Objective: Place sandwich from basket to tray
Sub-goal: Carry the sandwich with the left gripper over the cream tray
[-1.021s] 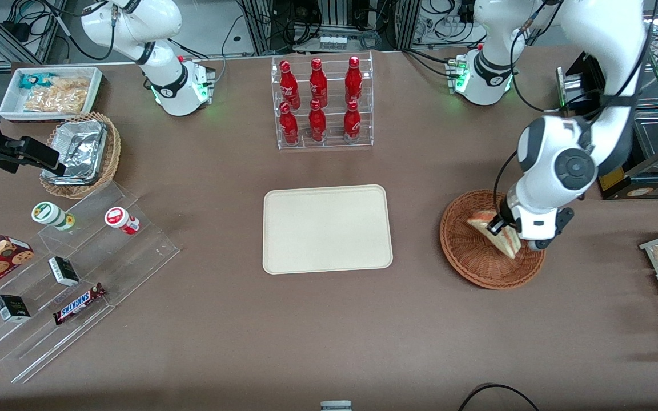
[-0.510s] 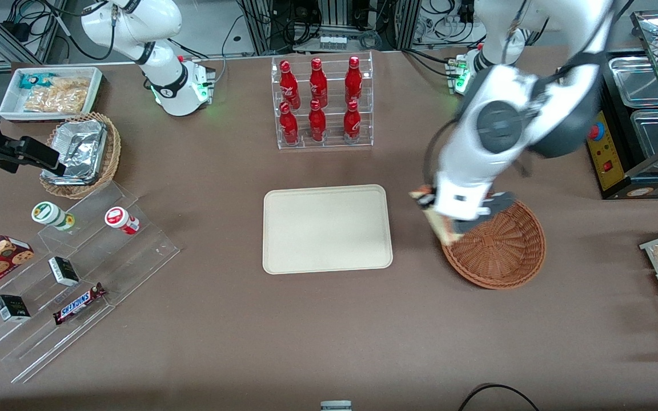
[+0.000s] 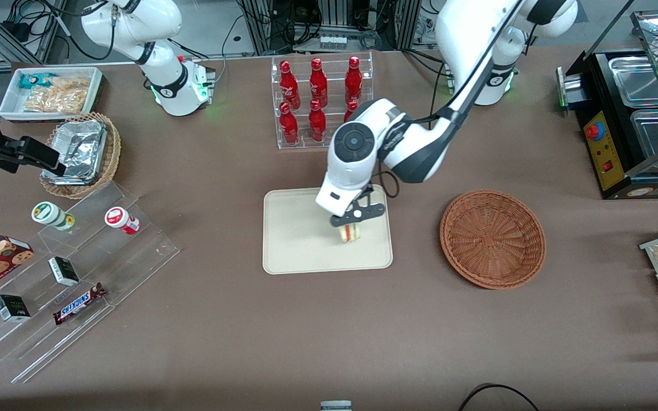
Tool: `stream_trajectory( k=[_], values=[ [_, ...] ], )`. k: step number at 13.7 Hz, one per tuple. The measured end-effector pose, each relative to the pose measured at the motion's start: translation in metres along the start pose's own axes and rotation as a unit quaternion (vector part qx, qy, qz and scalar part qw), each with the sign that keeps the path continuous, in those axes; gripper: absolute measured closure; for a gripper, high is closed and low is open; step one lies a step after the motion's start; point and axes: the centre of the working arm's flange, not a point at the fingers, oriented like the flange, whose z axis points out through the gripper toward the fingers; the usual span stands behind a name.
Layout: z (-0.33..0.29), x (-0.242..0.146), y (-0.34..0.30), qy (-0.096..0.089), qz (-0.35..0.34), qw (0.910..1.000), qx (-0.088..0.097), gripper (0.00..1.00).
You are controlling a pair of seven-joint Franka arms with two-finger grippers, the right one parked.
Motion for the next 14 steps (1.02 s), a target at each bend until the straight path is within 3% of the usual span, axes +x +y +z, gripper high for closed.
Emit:
stream_trajectory(
  k=[3, 6, 11, 14],
  values=[
    [0.031, -0.006, 0.014, 0.006, 0.021, 0.9996, -0.017, 0.85],
    [0.061, -0.020, 0.022, -0.005, 0.080, 0.9968, -0.008, 0.85],
    [0.089, -0.012, 0.028, -0.012, 0.092, 0.9957, -0.006, 0.85],
    [0.096, -0.011, 0.032, -0.005, 0.091, 0.9956, -0.018, 0.80]
  ],
)
